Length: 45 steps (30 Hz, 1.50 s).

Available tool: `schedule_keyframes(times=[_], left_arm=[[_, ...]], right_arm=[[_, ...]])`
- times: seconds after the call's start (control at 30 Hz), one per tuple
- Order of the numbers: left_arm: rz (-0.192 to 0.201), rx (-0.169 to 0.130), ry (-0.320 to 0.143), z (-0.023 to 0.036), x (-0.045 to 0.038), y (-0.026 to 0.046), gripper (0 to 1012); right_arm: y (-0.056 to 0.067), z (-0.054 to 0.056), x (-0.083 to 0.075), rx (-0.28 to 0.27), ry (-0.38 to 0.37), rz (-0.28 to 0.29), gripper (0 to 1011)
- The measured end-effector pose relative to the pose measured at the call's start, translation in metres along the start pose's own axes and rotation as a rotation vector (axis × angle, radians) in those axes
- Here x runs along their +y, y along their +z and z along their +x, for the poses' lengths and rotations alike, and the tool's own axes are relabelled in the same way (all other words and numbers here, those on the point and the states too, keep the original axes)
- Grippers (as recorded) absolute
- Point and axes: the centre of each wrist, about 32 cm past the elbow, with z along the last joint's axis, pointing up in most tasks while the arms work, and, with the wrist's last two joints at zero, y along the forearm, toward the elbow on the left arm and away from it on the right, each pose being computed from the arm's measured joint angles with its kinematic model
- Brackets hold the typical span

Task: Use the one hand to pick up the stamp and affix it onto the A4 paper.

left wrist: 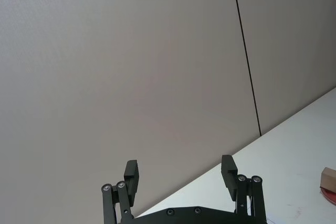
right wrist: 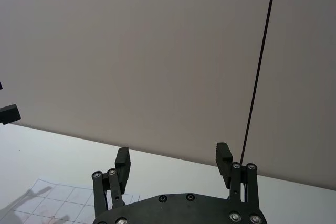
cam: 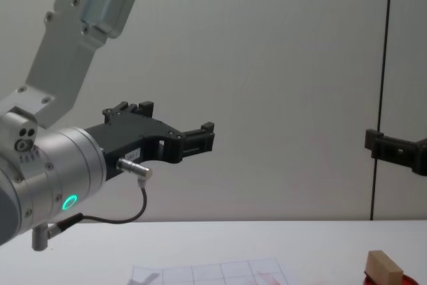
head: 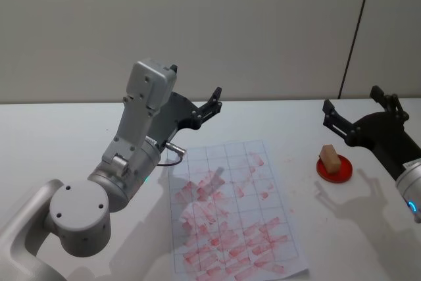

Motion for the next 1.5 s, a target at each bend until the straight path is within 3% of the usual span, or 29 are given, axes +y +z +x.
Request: schedule_keyframes(times=[1.03, 1.5], left_arm=[[0.0, 0.0, 0.0, 0.0, 0.0, 0.0, 1001], [0.0, 0.0, 0.0, 0.0, 0.0, 0.0, 1001]], right_arm=[[0.0, -0.001, 0.0, 0.002, -0.004, -0.005, 1001], [0.005, -0.026, 0.008, 0.011, -0.095, -0.13, 1001]])
